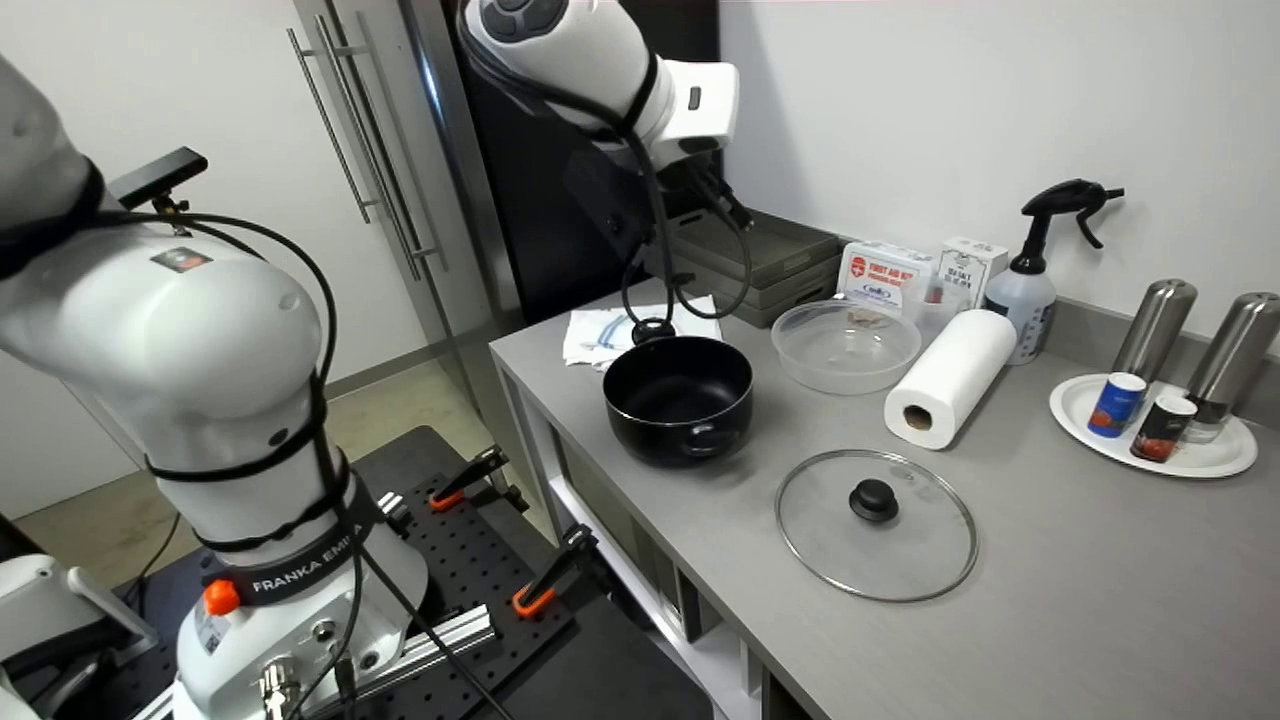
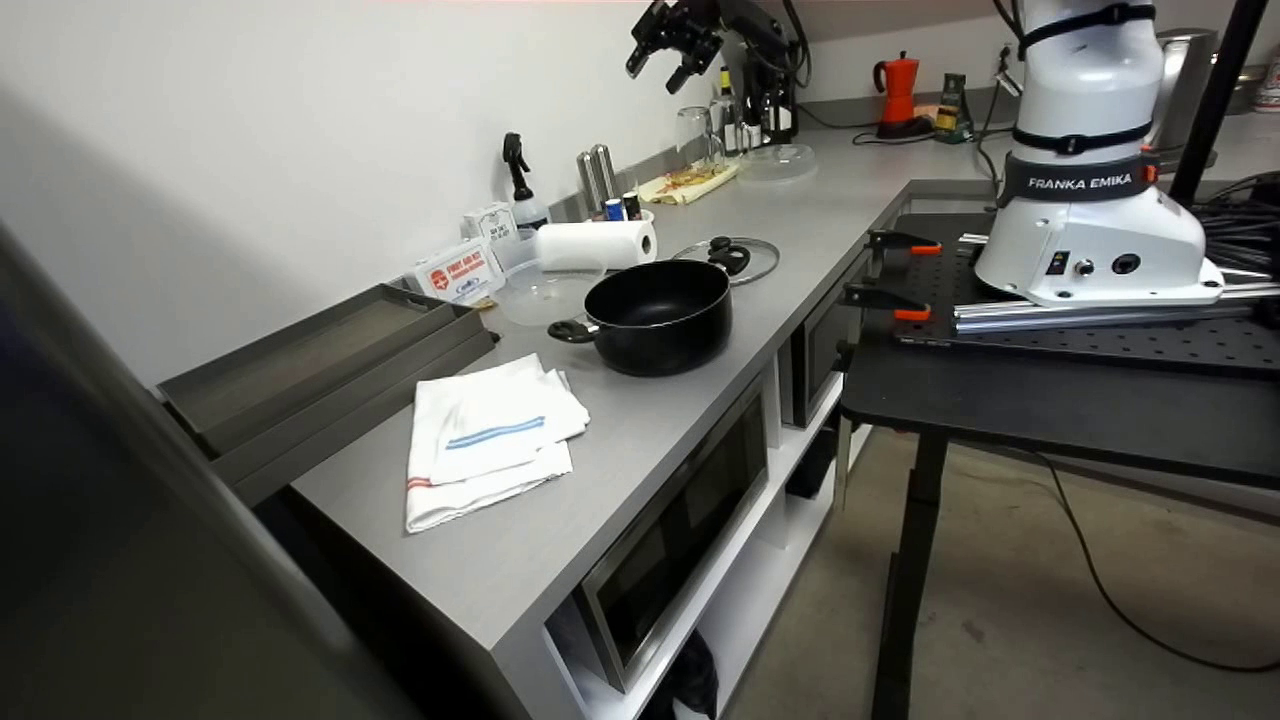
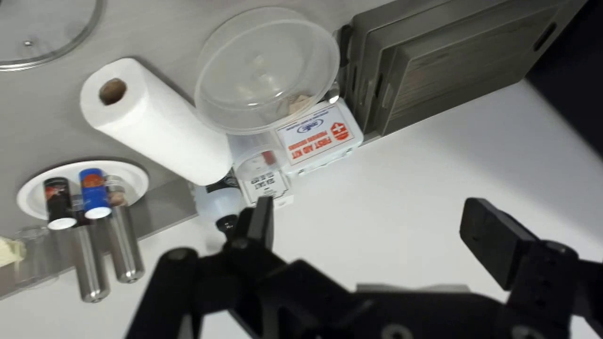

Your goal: Put the glass lid on the black pot.

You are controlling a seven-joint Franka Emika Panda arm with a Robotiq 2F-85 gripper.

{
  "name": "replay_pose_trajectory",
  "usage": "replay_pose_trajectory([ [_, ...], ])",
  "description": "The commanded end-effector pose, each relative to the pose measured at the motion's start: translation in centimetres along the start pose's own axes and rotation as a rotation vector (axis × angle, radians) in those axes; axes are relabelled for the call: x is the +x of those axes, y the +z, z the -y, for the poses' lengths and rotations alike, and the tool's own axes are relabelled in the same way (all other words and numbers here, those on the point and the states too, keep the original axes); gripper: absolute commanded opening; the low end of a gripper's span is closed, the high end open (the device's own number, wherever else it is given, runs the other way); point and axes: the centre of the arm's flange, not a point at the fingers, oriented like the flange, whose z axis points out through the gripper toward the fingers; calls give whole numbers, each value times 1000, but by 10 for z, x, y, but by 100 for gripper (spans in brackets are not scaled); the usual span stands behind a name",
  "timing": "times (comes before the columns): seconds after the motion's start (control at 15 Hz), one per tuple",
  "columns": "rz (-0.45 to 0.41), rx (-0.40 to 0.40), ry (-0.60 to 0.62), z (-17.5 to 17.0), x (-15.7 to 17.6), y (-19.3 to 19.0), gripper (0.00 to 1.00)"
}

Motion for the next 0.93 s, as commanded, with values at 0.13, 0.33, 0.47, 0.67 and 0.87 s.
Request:
replay_pose_trajectory([
  [0.13, 46, -243, 130, -26, 63, 26, 100],
  [0.33, 83, -342, 211, -54, 76, 46, 100],
  [0.47, 108, -409, 261, -71, 79, 58, 100],
  [0.67, 155, -477, 328, -100, 81, 71, 100],
  [0.87, 179, -541, 373, -124, 84, 75, 100],
])
